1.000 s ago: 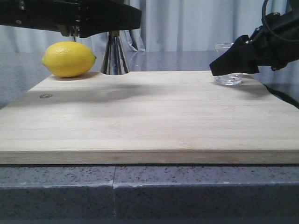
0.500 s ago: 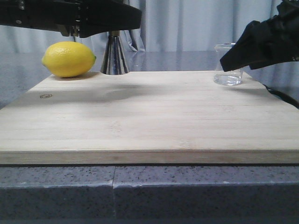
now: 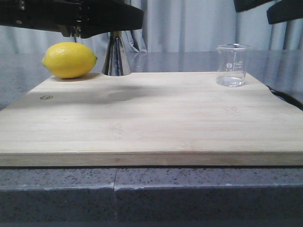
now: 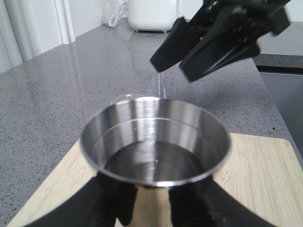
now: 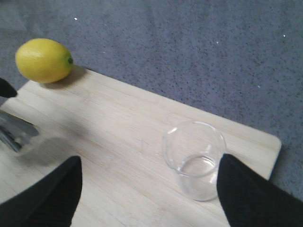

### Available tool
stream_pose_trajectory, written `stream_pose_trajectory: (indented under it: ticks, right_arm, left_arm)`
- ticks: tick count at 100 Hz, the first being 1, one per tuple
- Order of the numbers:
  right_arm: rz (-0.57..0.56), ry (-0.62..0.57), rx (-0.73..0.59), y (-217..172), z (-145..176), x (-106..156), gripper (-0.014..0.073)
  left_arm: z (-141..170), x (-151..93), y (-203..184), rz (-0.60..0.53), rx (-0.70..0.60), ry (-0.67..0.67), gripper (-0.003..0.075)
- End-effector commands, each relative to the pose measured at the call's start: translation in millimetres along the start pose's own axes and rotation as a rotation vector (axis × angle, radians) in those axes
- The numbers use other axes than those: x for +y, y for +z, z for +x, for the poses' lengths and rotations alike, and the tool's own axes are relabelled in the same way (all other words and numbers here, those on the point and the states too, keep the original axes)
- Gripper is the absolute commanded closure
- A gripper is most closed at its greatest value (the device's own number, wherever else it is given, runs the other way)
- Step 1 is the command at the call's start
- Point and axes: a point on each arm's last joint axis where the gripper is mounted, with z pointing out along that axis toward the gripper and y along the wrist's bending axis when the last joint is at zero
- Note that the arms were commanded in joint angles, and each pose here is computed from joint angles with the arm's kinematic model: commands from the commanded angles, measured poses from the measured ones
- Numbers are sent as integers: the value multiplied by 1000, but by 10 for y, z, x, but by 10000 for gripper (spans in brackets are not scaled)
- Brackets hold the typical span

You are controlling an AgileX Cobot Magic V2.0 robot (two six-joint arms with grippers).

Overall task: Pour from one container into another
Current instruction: 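Open the right gripper and raise it away from the beaker, then lower the jigger onto the board with the left gripper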

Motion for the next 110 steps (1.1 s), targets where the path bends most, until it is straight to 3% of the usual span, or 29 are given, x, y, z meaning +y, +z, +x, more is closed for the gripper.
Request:
stream_pose_trajectory:
  ticks: [1,51,81,110]
  right_arm:
    - [-12,-44,-48,-183,-126,134,64]
    - [-19,-193,-219,-765,-265,601,64]
    - [-9,-207,-240,-825,-277,639,64]
    - [6,-205,-246,-826,-284,627,64]
  left_arm:
    - [-359,-75,-28,34,-160,32,472]
    - [-359,-75,-28,34,-160,32,472]
    - [-305,-49,-20,38,-158,16,472]
    - [-164,134,84,39,-147,-9,472]
